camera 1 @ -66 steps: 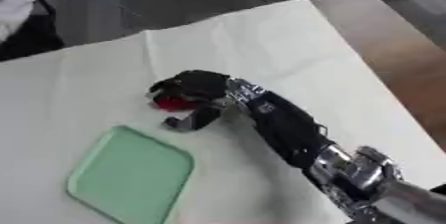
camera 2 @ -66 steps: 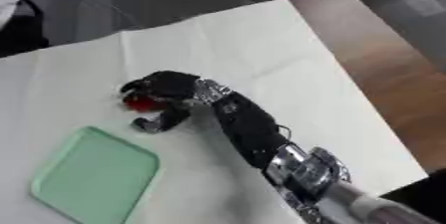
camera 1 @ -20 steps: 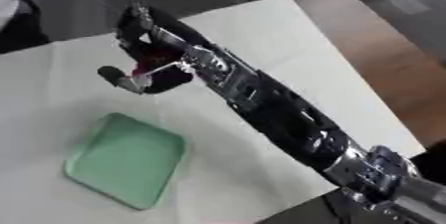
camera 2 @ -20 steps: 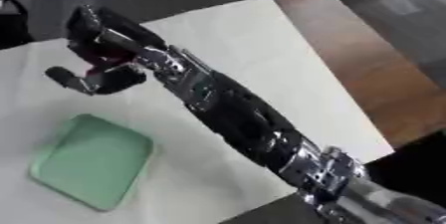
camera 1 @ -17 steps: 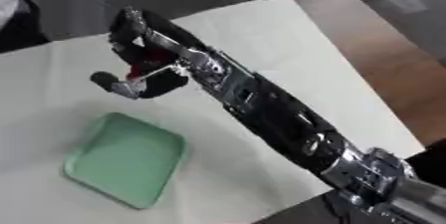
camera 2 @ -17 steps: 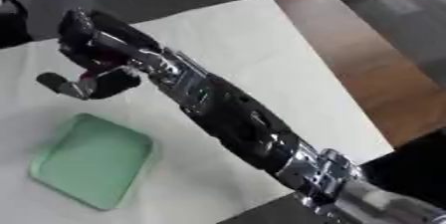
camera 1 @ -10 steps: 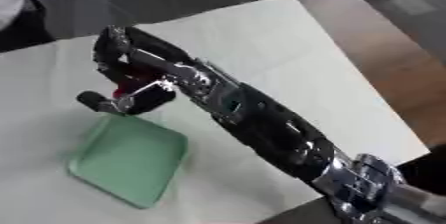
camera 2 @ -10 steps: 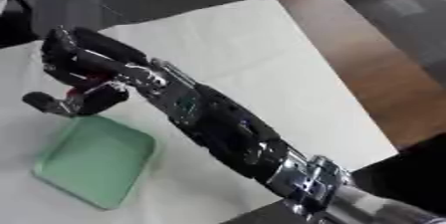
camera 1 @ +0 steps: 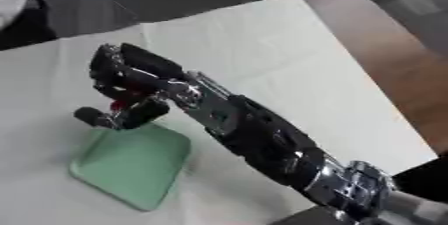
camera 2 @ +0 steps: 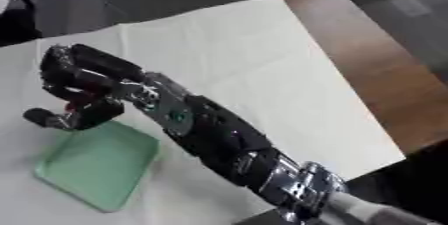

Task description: Pick up objects on the table and place them in the box.

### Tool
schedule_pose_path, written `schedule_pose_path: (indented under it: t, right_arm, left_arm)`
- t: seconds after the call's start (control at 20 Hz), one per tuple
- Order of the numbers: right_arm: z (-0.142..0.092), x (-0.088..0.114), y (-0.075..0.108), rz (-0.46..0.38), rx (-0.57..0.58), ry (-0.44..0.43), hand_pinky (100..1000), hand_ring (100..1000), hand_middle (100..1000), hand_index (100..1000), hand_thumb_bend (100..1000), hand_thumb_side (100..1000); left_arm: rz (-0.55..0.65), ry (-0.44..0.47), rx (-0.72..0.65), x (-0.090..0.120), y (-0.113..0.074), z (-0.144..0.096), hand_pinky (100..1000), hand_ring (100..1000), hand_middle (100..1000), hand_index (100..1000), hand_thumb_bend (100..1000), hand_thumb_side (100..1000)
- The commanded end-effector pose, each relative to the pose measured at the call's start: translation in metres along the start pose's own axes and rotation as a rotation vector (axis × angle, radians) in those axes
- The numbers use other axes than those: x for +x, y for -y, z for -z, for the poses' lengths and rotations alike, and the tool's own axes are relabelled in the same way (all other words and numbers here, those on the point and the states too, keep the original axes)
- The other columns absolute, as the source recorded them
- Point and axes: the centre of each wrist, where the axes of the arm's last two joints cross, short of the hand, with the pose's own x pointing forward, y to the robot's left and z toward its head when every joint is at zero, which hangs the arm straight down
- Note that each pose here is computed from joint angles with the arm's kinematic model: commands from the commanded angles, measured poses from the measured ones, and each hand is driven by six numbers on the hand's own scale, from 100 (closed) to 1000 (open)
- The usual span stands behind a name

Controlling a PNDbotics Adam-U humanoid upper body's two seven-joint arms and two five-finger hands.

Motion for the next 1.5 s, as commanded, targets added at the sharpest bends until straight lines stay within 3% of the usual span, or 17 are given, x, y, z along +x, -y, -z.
schedule_pose_path:
  t: [0.05, 0.4, 0.75, 0.8, 0.85, 0.95, 1.0, 1.05, 1.5]
  right_arm:
    - [0.009, 0.002, -0.001, -0.027, -0.009, 0.030, 100, 100, 100, 100, 261, 100]
    - [0.007, 0.001, -0.015, -0.028, 0.013, 0.028, 100, 100, 100, 100, 247, 100]
    - [-0.009, -0.006, -0.033, -0.011, 0.047, -0.025, 100, 100, 100, 100, 230, 100]
    - [-0.012, -0.007, -0.036, -0.007, 0.052, -0.033, 100, 100, 100, 100, 277, 100]
    - [-0.014, -0.007, -0.039, -0.001, 0.054, -0.040, 100, 100, 100, 100, 225, 100]
    - [-0.018, -0.008, -0.044, 0.008, 0.057, -0.047, 100, 100, 100, 100, 220, 100]
    - [-0.019, -0.008, -0.047, 0.013, 0.058, -0.051, 100, 100, 100, 100, 266, 100]
    - [-0.021, -0.008, -0.049, 0.019, 0.060, -0.054, 100, 100, 100, 100, 217, 100]
    - [-0.026, -0.005, -0.070, 0.056, 0.092, -0.049, 100, 100, 100, 100, 205, 100]
  left_arm:
    - [0.000, 0.034, 0.025, 0.005, -0.003, 0.008, 484, 475, 647, 784, 492, 652]
    - [-0.004, 0.035, 0.028, 0.005, -0.003, 0.009, 485, 475, 647, 784, 492, 651]
    - [-0.002, 0.033, 0.025, 0.005, -0.003, 0.008, 482, 473, 646, 784, 491, 653]
    - [-0.002, 0.033, 0.025, 0.005, -0.003, 0.008, 483, 473, 646, 784, 491, 653]
    - [-0.001, 0.033, 0.025, 0.005, -0.003, 0.008, 482, 473, 646, 784, 491, 653]
    - [-0.001, 0.033, 0.023, 0.004, -0.004, 0.008, 481, 472, 646, 784, 490, 653]
    - [0.000, 0.032, 0.022, 0.004, -0.004, 0.008, 481, 472, 645, 784, 490, 653]
    - [0.000, 0.031, 0.021, 0.004, -0.004, 0.008, 481, 472, 646, 784, 490, 654]
    - [0.000, 0.035, 0.022, 0.005, -0.004, 0.008, 483, 473, 646, 784, 491, 653]
